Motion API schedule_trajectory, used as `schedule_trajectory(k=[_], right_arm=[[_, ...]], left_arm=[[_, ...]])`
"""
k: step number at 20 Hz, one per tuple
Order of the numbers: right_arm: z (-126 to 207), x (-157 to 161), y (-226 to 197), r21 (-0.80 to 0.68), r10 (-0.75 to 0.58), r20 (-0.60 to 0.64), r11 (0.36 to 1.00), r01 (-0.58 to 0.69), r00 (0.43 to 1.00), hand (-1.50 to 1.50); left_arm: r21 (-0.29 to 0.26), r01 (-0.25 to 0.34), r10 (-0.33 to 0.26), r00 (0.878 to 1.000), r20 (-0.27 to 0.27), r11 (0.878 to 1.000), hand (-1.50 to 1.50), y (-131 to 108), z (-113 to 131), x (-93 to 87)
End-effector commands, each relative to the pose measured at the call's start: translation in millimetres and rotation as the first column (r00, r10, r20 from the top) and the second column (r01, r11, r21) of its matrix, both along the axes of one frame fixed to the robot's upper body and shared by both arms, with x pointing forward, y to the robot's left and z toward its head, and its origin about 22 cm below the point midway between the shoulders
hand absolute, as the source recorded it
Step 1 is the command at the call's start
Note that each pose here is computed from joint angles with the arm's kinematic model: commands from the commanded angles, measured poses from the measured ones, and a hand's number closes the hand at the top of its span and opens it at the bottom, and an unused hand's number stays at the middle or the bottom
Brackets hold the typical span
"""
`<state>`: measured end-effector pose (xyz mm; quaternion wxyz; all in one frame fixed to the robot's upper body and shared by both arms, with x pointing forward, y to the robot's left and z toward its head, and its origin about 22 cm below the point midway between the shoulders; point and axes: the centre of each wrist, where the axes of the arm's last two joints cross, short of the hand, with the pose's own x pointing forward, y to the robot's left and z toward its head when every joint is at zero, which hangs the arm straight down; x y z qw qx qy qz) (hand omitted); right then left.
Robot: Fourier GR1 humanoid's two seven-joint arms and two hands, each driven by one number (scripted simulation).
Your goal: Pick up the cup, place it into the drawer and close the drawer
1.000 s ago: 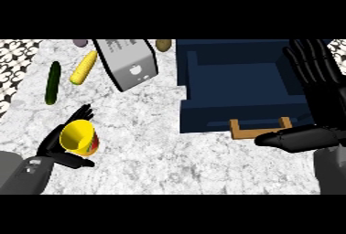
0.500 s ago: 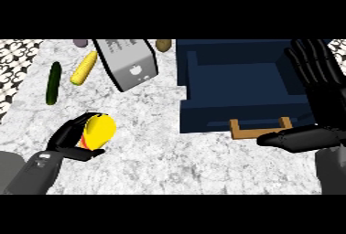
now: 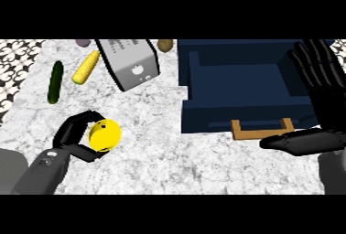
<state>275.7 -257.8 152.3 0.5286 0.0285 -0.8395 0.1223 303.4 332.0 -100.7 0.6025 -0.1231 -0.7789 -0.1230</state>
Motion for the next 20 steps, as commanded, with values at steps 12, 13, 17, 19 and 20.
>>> schedule_trajectory(k=[12,13,17,19,20], right_arm=[[9,-5,-21,-0.013,-0.041,-0.020,0.999,0.040,0.999,-1.50],[-15,-11,-15,-0.020,-0.024,-0.039,1.000,0.023,0.999,-1.50],[-6,-1,-18,-0.004,-0.041,-0.034,0.999,0.041,0.999,-1.50],[10,-13,-27,-0.001,-0.055,-0.022,0.998,0.055,0.998,-1.50],[-22,9,-16,-0.009,-0.068,-0.037,0.998,0.068,0.997,-1.50]], left_arm=[[-0.273,-0.250,0.314,0.923,0.224,0.929,1.50,-94,33,52.6],[-0.256,-0.221,0.283,0.929,0.238,0.941,1.50,-93,36,51.7],[-0.257,-0.168,0.243,0.923,0.297,0.952,1.50,-120,84,80.4],[-0.235,-0.130,0.199,0.932,0.302,0.963,1.50,-133,104,86.0],[-0.240,-0.089,0.159,0.943,0.292,0.967,1.50,-144,118,89.4]])
